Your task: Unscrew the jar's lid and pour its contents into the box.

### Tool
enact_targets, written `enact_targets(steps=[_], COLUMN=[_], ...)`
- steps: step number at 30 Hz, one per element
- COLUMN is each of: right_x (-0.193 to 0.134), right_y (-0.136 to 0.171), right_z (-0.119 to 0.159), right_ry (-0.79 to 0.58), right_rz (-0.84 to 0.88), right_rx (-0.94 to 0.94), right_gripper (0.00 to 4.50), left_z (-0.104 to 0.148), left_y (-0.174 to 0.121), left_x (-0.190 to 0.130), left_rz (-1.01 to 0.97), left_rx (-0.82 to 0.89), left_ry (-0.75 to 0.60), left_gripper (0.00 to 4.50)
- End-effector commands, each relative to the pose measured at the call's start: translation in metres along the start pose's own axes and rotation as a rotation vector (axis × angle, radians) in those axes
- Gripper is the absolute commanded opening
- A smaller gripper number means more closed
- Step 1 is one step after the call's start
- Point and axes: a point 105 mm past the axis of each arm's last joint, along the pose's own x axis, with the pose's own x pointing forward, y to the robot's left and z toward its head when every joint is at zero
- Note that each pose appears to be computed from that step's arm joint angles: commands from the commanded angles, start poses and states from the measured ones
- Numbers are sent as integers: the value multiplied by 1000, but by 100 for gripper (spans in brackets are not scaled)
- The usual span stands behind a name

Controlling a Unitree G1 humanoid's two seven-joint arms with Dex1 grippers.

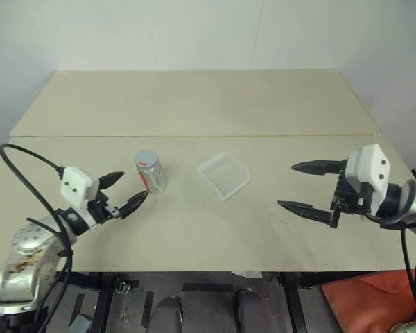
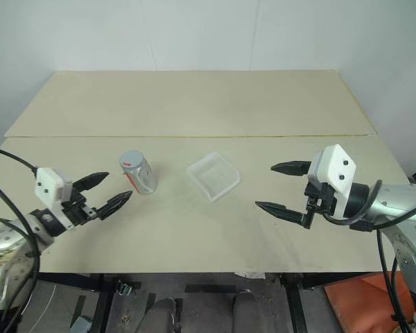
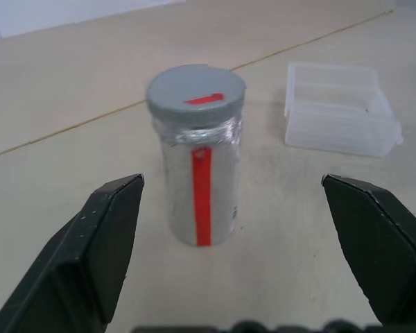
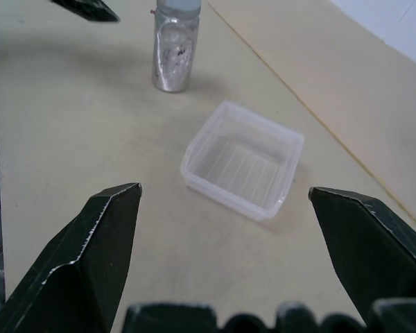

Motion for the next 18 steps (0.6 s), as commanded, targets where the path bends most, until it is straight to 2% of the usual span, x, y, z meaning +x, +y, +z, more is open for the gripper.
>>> enact_targets(steps=[1,4,12,18], right_x=[-2,-3,-5,-7], right_y=[-2,0,6,6], right_z=[14,16,25,28], right_ry=[-23,-25,-49,-36], right_rz=[-24,-25,-30,-37], right_rx=[-35,-39,-43,-55], right_gripper=[450,450,450,450], left_z=[8,8,-9,-9], left_y=[4,8,3,4], left_x=[8,16,45,64], left_rz=[86,164,219,281], left_rx=[72,100,19,6], left_ry=[-46,-77,-70,-107], left_gripper=[447,447,447,447])
